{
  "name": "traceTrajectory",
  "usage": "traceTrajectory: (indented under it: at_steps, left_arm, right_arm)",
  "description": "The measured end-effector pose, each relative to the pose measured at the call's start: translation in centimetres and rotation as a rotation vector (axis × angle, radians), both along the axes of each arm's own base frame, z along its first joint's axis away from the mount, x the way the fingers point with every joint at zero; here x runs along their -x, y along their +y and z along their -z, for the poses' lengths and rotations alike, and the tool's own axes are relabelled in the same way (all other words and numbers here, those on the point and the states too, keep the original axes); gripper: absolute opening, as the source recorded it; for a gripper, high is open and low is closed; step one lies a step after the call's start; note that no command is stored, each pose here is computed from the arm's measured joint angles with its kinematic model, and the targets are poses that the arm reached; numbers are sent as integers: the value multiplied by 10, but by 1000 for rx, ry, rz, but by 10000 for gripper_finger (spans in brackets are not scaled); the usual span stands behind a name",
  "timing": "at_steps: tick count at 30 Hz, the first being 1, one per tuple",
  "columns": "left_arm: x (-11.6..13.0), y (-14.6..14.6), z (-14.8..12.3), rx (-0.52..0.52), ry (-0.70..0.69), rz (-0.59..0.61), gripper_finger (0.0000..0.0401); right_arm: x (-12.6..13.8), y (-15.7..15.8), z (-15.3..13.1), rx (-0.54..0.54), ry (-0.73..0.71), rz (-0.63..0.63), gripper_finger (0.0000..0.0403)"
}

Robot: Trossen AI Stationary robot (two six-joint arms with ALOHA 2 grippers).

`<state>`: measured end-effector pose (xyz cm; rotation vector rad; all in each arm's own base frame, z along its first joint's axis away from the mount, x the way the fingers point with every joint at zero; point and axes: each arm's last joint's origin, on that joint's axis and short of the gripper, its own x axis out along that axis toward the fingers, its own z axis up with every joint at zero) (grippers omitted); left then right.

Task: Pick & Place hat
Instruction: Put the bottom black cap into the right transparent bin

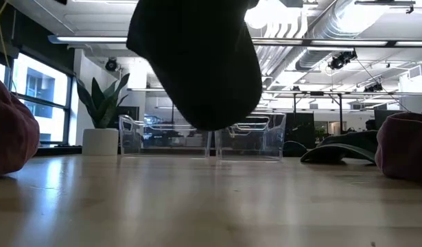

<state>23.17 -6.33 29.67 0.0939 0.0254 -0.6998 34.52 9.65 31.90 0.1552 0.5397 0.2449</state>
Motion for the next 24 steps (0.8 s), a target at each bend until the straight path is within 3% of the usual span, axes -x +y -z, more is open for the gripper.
traceTrajectory:
  at_steps: [6, 11, 17, 24]
  left_arm:
    - [-14, 1, -6, -101, 94, -134, 182]
    - [-22, 2, -6, -86, 124, -222, 246]
    - [-42, 2, 19, -45, 259, -397, 261]
    - [-65, -10, 44, 112, 370, -191, 258]
  right_arm:
    - [2, 6, 0, 30, -4, 22, 11]
    - [3, 8, 1, 34, -1, 23, 4]
    - [2, 7, 1, 44, -4, 27, 11]
    - [4, 5, 3, 63, 23, 76, 4]
